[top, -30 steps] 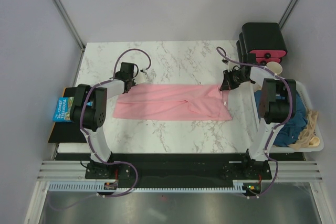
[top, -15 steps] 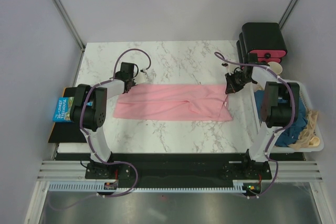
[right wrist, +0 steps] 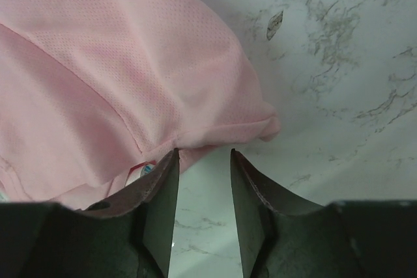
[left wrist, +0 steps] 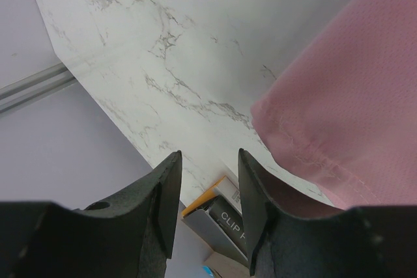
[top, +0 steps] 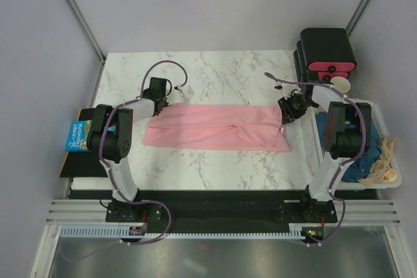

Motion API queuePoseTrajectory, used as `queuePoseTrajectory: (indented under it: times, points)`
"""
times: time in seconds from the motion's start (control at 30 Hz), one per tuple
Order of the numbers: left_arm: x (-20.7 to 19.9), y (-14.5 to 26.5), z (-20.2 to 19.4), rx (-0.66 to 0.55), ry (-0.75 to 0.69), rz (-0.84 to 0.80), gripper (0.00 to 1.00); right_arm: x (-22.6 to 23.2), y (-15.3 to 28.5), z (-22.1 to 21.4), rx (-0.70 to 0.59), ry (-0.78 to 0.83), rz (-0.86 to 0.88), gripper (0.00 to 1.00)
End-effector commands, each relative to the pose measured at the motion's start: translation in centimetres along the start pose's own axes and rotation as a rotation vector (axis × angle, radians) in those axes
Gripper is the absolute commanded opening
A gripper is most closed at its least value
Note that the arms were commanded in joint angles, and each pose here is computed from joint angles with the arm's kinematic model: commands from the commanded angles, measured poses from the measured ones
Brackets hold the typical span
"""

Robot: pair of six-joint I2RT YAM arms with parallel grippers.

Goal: Fold and stack the t-shirts
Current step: Rotate the tshirt 90 degrees

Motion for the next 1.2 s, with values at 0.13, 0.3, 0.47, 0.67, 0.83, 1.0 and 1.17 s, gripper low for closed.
queuePoseTrajectory:
  times: [0.13,0.3,0.47,0.67,0.83,1.0,1.17]
  points:
    - [2.4,1.4,0.7,-0.036,0.013,0.078,0.47,-0.4,5.1,1.9,-0.063,0.099,-0.140,0.45]
    - [4.1,2.3,0.8,-0.036,0.067,0.128,0.50,0.6,7.9,3.3,-0.118,0.114,-0.157,0.39]
    - [7.1,4.2,0.9,-0.040,0.173,0.207,0.96,3.2,7.7,4.1,-0.130,0.096,-0.075,0.10]
    - [7.8,6.9,0.7,-0.075,0.222,0.211,1.00,7.5,4.4,2.9,-0.059,0.137,0.049,0.00]
    - [7.4,8.6,-0.1,-0.082,0.206,0.225,1.00,9.2,2.2,2.1,-0.024,0.142,0.103,0.00]
    - [7.5,10.0,-0.7,-0.091,0.199,0.246,1.00,8.6,0.1,0.6,0.028,0.122,0.104,0.00]
    - [7.3,11.0,-1.2,-0.092,0.189,0.259,1.00,7.8,-1.3,0.5,0.042,0.106,0.086,0.00]
Point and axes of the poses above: each gripper's point midway between its finger pads, its own y axis back along the fingers, its own x axis along the line the jaws close on, z = x × y, the point moved 3 cm from there along y, back along the fingers, and after that the axes turned 5 degrees about -y, right-handed, at the moved point
